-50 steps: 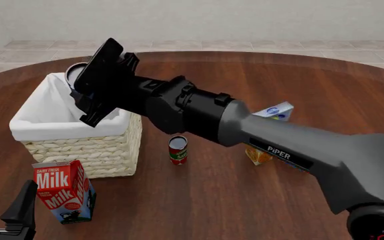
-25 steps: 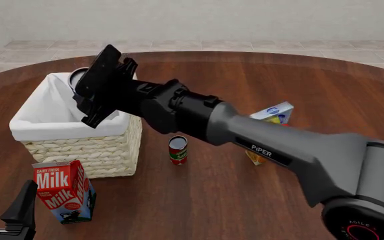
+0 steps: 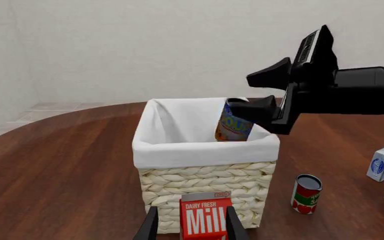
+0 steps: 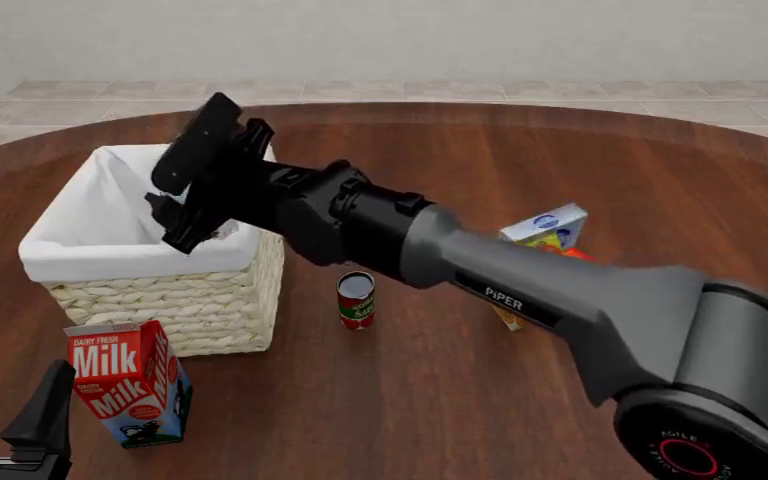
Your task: Pick up the alphabet soup and the tomato sauce, and put them in the basket.
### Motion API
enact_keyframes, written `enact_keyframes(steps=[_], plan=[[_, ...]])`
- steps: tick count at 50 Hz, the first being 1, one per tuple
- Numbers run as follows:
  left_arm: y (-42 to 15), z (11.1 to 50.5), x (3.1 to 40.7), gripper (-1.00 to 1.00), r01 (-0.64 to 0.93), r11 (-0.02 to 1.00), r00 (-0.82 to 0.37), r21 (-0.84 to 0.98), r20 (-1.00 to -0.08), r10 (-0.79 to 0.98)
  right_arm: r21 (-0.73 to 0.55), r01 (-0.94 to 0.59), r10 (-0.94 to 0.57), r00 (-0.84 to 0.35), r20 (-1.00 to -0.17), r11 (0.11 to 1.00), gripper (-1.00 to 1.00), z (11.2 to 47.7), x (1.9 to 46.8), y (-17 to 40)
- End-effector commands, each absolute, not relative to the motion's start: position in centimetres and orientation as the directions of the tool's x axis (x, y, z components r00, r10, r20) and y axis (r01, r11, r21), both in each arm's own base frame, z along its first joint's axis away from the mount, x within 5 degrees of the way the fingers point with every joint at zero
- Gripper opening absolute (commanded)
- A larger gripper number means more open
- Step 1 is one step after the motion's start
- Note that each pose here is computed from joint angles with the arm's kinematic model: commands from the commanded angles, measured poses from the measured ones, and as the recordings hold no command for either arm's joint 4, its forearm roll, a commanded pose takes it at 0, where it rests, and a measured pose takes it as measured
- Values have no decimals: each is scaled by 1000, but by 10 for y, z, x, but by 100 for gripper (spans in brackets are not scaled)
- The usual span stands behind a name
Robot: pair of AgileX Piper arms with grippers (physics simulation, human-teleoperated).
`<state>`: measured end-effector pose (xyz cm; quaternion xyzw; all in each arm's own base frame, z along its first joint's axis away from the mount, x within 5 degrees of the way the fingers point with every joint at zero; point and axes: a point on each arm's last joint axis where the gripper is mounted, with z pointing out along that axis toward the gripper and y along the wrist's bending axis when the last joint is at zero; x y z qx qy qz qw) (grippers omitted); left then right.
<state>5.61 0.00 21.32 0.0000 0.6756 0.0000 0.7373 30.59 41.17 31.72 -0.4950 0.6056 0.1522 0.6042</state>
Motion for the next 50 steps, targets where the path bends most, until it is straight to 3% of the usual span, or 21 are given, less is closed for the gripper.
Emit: enact_keyframes(steps=[1,50], plan=[[0,213,56,100,0,1000,87,0,-996,0,-404,-774,-390,221,-894,487,100,324,310,409],[0,213,56,100,0,1000,87,0,-996,0,-390,-760,-351,226,-909,519,100,349,300,383]])
